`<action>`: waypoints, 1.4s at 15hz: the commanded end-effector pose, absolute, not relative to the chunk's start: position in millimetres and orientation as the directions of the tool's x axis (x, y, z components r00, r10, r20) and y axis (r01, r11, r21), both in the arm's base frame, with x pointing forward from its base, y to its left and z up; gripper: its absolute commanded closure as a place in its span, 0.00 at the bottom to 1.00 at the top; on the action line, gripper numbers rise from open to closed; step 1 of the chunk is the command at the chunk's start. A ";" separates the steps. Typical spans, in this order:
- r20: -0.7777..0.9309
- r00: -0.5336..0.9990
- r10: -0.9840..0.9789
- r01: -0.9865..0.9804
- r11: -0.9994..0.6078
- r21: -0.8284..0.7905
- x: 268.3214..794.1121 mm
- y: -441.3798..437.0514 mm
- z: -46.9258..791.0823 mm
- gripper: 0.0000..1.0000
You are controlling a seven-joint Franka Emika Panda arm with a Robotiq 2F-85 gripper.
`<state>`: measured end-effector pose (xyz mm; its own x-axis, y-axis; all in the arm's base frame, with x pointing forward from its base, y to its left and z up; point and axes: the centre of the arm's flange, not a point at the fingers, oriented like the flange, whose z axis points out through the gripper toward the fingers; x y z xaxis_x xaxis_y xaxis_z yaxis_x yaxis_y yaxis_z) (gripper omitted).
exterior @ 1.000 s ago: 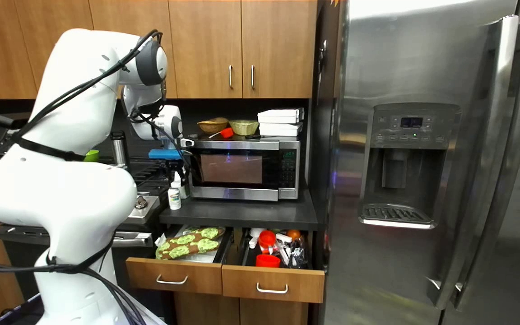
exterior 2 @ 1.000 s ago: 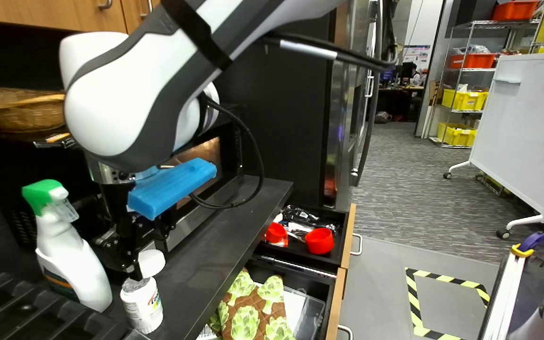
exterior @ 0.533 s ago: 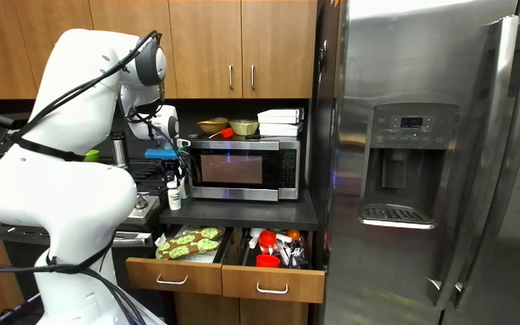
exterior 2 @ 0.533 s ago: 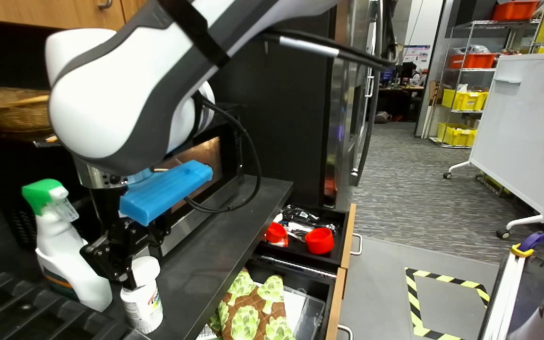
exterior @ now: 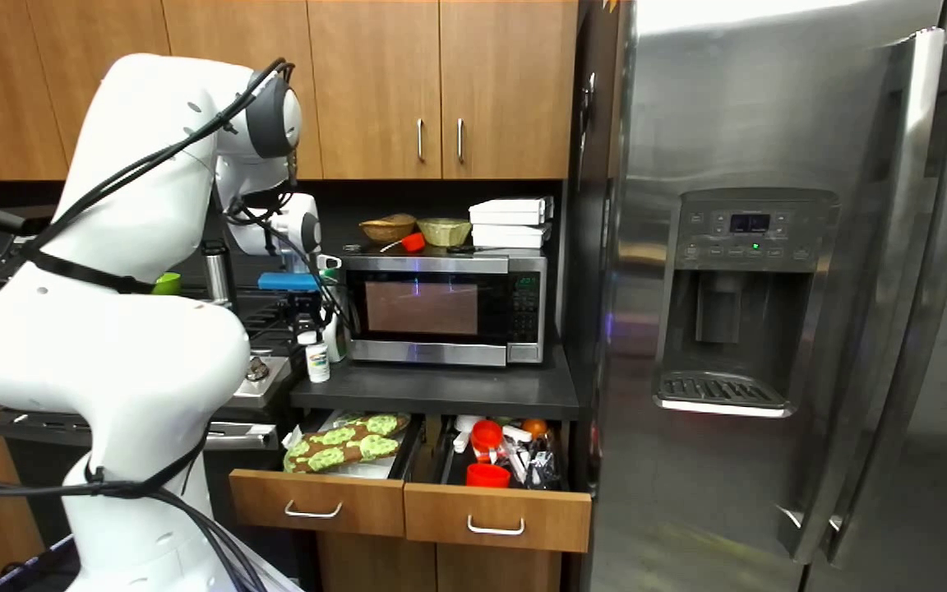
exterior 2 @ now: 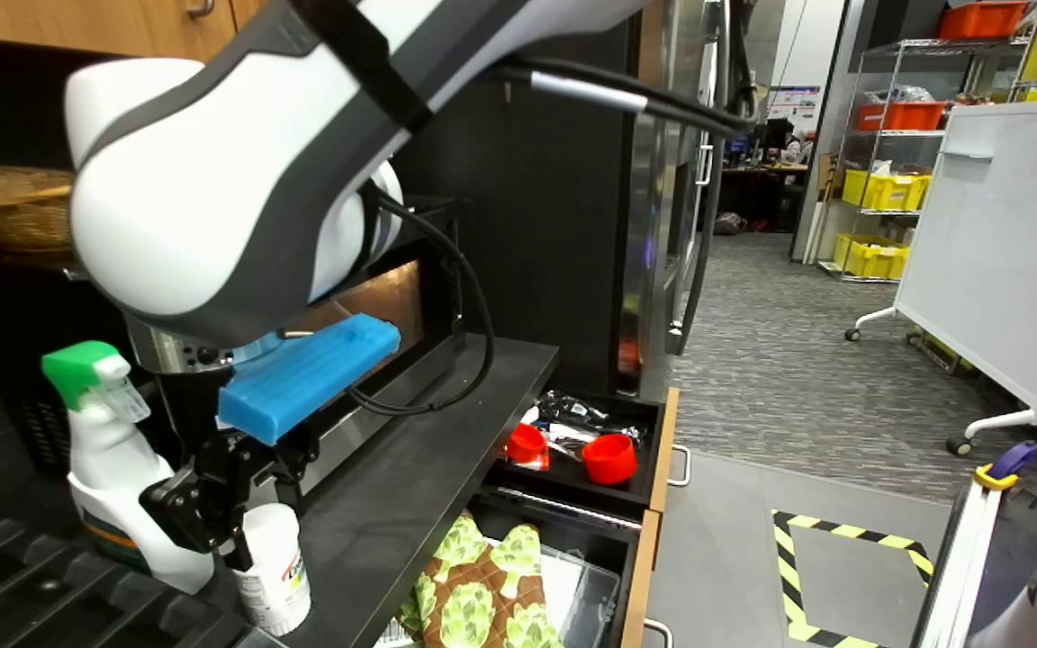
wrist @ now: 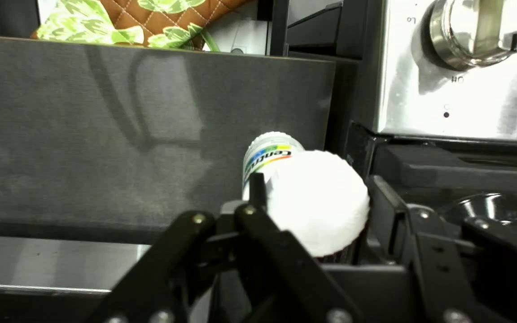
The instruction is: Put the lid on the bottle
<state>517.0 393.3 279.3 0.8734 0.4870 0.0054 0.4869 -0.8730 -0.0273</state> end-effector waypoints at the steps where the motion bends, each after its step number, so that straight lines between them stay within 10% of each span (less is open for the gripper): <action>1: -0.001 0.857 0.515 0.515 -0.857 -0.029 519.1 400.4 277.7 0.69; 21: 0.001 0.840 0.542 0.542 -0.840 0.002 533.0 393.0 282.5 0.69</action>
<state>528.5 396.1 281.7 0.8474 0.5308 0.0085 0.5309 -0.8473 -0.0139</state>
